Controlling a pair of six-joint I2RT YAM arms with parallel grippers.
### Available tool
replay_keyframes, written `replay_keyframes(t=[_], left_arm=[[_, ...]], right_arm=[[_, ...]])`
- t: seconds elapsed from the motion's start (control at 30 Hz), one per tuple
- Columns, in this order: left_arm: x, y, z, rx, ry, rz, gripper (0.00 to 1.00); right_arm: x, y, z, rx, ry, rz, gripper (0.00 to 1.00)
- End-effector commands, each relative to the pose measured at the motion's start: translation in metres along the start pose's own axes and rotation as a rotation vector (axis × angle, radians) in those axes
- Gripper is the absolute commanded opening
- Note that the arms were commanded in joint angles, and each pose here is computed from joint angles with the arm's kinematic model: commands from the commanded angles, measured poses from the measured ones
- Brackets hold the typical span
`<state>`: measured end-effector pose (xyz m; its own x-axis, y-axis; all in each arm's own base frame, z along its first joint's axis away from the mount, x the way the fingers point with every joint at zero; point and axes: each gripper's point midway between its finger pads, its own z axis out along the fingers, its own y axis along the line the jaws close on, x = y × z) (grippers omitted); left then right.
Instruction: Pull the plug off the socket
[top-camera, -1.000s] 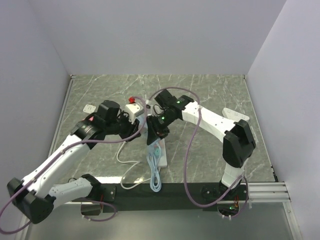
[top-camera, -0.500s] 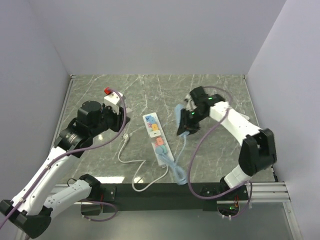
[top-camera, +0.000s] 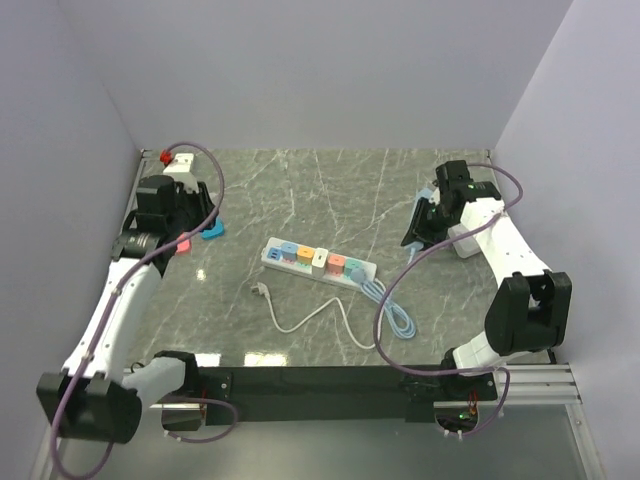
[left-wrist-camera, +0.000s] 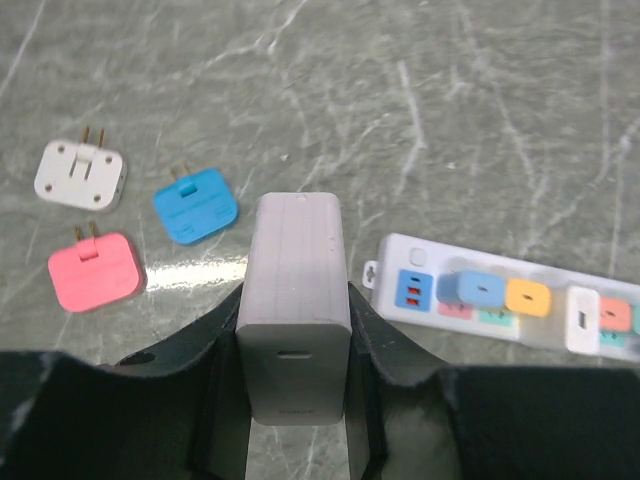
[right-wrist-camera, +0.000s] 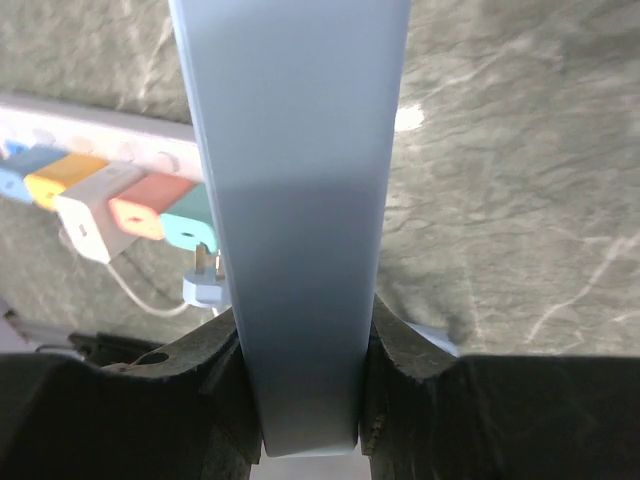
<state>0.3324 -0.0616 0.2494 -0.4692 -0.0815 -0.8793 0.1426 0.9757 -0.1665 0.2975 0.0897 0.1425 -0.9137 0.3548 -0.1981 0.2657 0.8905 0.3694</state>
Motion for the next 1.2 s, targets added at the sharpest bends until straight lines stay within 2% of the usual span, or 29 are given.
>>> replay_keyframes(t=[0.0, 0.13, 0.4, 0.57, 0.67, 0.73, 0.83, 0.87, 0.97, 1.0, 1.03, 1.07, 1.17], left_arm=[[-0.015, 0.010, 0.016, 0.001, -0.058, -0.102, 0.00], [-0.011, 0.023, 0.031, -0.017, -0.032, -0.148, 0.00], [-0.008, 0.045, 0.035, -0.097, -0.031, -0.194, 0.00], [0.004, 0.055, 0.046, -0.101, 0.003, -0.259, 0.00], [0.014, 0.073, 0.057, -0.130, 0.022, -0.316, 0.00], [0.018, 0.088, 0.064, -0.148, 0.024, -0.353, 0.00], [0.023, 0.105, 0.075, -0.177, 0.043, -0.392, 0.00], [0.024, 0.109, 0.079, -0.185, 0.045, -0.400, 0.00], [0.032, 0.129, 0.093, -0.230, 0.070, -0.439, 0.00], [0.038, 0.137, 0.099, -0.243, 0.087, -0.454, 0.01], [0.035, 0.141, 0.102, -0.245, 0.083, -0.459, 0.00], [0.035, 0.144, 0.106, -0.249, 0.088, -0.464, 0.00], [0.037, 0.151, 0.121, -0.249, 0.111, -0.474, 0.00]], right_arm=[[-0.027, -0.019, -0.016, 0.076, -0.120, 0.046, 0.00], [-0.026, -0.048, -0.017, 0.122, -0.094, 0.107, 0.00], [-0.037, -0.091, -0.027, 0.256, -0.177, 0.201, 0.00], [-0.082, -0.101, -0.017, 0.287, -0.209, 0.215, 0.00], [-0.106, -0.117, 0.005, 0.297, -0.181, 0.280, 0.00], [-0.126, -0.121, 0.006, 0.294, -0.221, 0.324, 0.02], [-0.146, -0.130, 0.014, 0.292, -0.234, 0.384, 0.25], [-0.149, -0.132, 0.022, 0.292, -0.217, 0.392, 0.43], [-0.157, -0.130, 0.027, 0.281, -0.204, 0.398, 0.59], [-0.159, -0.128, 0.025, 0.273, -0.209, 0.394, 0.61], [-0.159, -0.129, 0.025, 0.273, -0.212, 0.392, 0.69], [-0.160, -0.126, 0.019, 0.265, -0.231, 0.385, 0.83], [-0.158, -0.120, 0.012, 0.241, -0.247, 0.364, 0.85]])
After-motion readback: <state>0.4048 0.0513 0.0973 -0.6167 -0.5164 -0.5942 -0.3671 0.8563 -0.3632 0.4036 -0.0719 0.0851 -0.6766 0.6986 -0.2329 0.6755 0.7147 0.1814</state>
